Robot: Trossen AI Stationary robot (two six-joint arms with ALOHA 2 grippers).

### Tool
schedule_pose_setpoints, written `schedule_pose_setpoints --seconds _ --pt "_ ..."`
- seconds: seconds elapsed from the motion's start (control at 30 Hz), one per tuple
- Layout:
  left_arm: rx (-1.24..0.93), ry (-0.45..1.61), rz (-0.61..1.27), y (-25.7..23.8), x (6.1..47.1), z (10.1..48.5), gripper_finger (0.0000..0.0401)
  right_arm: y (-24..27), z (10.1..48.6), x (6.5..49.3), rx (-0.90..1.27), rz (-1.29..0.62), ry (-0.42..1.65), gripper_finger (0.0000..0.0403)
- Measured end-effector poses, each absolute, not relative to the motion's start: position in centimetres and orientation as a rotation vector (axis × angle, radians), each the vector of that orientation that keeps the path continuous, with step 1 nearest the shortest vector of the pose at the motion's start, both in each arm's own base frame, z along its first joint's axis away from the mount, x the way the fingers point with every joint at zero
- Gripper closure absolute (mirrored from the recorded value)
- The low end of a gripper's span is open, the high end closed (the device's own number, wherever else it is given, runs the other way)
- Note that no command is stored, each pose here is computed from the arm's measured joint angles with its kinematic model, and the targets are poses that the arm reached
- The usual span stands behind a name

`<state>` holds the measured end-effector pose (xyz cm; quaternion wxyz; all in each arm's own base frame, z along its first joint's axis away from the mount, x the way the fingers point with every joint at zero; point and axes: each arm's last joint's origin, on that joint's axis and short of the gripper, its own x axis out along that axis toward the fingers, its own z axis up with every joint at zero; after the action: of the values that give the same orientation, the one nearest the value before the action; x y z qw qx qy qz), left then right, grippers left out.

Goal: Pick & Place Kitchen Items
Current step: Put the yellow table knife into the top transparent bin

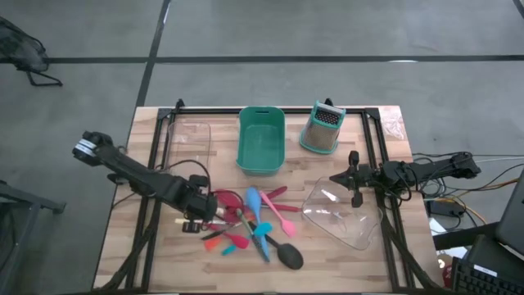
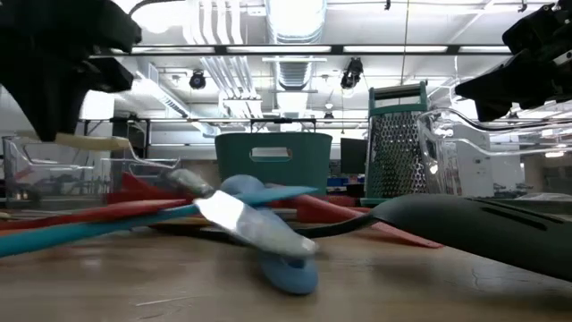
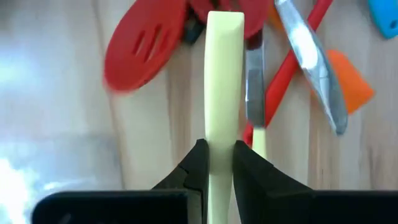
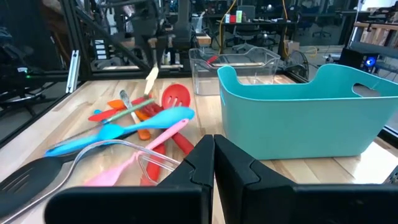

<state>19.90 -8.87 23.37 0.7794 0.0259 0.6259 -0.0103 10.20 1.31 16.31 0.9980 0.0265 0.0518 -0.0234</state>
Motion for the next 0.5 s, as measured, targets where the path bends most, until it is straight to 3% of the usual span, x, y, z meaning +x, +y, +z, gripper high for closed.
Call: schedule_pose_setpoints --seconds 0.23,0.5 --pt "0.071 1.337 0.124 -7.5 17.7 25.1 0.0356 1.3 16.3 10.2 0.053 -0.047 0.103 0.0394" --pt "0.124 1.021 0.438 -5.7 16.2 27.7 0.0353 1.3 16.3 10.2 0.054 -0.047 0.104 0.0394"
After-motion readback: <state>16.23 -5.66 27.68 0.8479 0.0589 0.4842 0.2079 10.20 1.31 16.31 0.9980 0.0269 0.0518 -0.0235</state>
